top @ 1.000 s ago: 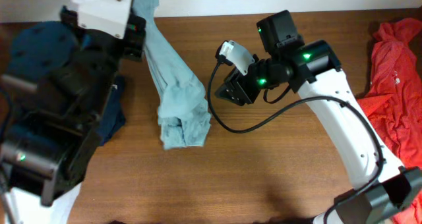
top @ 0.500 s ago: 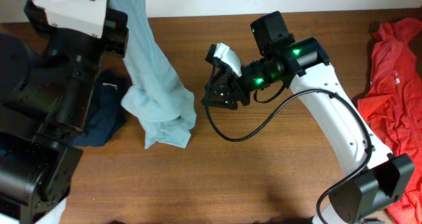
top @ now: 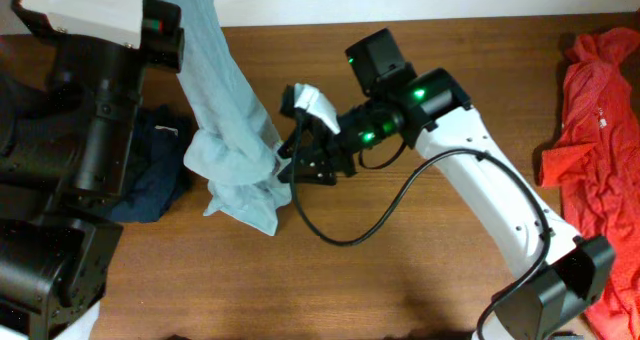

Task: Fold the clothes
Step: 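Grasp the hanging shirt's other corner with the right gripper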

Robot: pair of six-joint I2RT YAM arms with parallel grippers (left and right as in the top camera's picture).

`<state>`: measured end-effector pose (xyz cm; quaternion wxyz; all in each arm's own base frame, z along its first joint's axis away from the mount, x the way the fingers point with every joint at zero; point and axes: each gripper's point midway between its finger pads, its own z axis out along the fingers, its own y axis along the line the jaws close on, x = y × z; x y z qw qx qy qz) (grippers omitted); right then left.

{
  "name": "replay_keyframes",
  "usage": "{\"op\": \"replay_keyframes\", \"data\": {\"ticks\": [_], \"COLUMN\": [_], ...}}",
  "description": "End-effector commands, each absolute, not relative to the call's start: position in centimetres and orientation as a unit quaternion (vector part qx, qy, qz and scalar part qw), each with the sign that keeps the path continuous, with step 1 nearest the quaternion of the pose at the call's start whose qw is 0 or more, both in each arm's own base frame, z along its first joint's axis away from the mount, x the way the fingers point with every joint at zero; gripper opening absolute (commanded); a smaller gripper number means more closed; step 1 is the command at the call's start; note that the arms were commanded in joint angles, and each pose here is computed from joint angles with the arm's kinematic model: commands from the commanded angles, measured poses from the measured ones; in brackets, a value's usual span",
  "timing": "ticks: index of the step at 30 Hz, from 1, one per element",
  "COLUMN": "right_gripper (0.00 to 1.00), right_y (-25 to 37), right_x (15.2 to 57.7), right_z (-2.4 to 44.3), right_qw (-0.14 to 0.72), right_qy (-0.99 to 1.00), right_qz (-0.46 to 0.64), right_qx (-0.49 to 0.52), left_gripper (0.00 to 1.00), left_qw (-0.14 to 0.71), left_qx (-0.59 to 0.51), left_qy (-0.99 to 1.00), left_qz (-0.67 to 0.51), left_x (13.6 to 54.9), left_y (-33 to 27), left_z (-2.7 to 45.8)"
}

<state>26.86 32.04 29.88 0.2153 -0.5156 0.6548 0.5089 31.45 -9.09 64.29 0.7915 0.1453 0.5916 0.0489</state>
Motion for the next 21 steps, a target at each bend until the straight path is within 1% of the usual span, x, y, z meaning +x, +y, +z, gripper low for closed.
{"op": "replay_keyframes", "data": {"ticks": [1, 14, 21], "right_gripper": [0.58, 0.58, 0.59], "right_y": [32.7, 33.9, 34.2], "right_x": [26.9, 27.5, 26.9], "right_z": [29.8, 28.4, 29.7], "right_qw": [0.223, 0.206, 0.208], "right_qy": [0.644, 0.627, 0.594], "right_qz": [0.505, 0.54, 0.576], "right_qx": [-0.529, -0.522, -0.522], "left_gripper": [0.0, 0.0, 0.0], "left_qw": [0.809, 0.818, 0.818], "left_qx": [0.133, 0.126, 0.127], "left_qy": [0.571, 0.558, 0.559], "left_qz": [0.057, 0.055, 0.055], "left_x": [29.9, 29.0, 29.0], "left_y": [-8.1, -7.7, -7.7], "left_z": [66.1, 67.3, 67.3]}}
